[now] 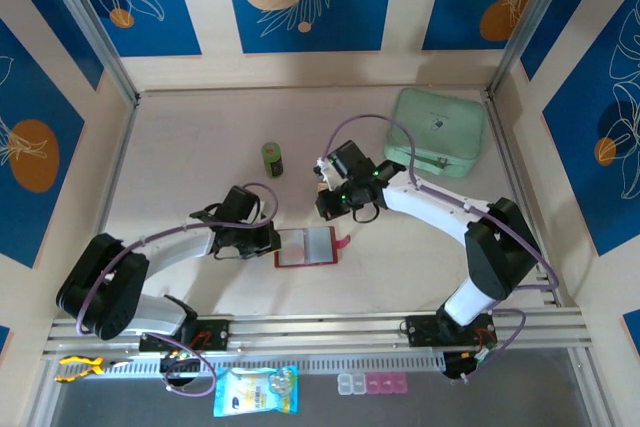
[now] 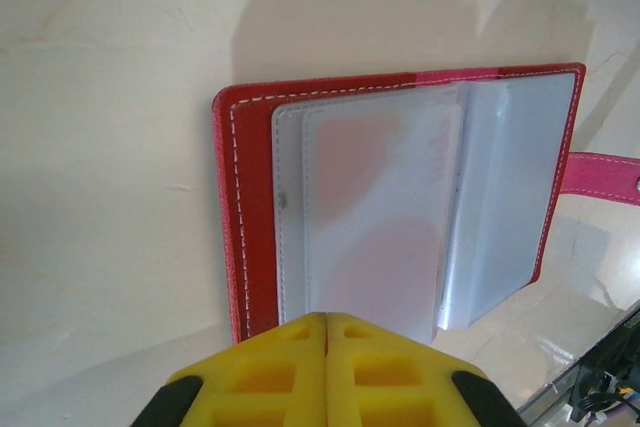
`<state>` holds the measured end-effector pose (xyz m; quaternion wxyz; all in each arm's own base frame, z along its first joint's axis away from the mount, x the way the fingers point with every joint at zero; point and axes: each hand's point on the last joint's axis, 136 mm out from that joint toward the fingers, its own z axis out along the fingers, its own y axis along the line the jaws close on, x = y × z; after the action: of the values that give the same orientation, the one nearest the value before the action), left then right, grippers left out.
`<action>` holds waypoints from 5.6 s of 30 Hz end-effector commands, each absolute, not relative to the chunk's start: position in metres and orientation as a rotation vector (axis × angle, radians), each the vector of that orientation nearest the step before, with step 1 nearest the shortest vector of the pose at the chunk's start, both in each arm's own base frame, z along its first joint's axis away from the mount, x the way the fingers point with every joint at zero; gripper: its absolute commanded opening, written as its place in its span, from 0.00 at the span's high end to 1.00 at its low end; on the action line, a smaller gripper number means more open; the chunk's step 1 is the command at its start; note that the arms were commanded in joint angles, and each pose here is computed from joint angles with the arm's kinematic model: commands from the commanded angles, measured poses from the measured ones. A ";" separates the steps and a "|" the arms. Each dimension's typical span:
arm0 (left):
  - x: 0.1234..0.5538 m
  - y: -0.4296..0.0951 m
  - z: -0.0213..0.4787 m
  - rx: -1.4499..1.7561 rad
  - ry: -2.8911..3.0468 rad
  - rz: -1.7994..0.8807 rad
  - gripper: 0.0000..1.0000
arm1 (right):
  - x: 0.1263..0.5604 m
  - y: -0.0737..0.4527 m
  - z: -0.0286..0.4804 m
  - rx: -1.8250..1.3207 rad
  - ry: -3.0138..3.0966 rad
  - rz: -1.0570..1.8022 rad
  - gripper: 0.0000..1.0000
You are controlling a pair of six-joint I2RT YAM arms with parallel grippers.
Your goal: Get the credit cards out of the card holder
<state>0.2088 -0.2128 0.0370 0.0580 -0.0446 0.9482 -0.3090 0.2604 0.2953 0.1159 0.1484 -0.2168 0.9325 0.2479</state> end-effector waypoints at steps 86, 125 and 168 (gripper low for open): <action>0.195 -0.191 0.012 -0.161 2.947 -0.836 1.00 | 0.203 0.343 0.031 -0.259 3.168 0.847 0.67; 0.226 -0.242 0.061 -0.164 2.801 -1.071 0.71 | 0.206 0.329 0.028 -0.097 3.008 1.450 0.68; 0.222 -0.265 0.052 -0.152 2.826 -1.208 0.71 | 0.213 0.331 0.068 -0.169 2.871 1.492 0.68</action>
<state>0.2208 -0.2550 0.0379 0.0292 -0.0622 0.9277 -0.3669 0.2121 0.3322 0.0467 -0.0683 -0.0411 0.8906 0.4477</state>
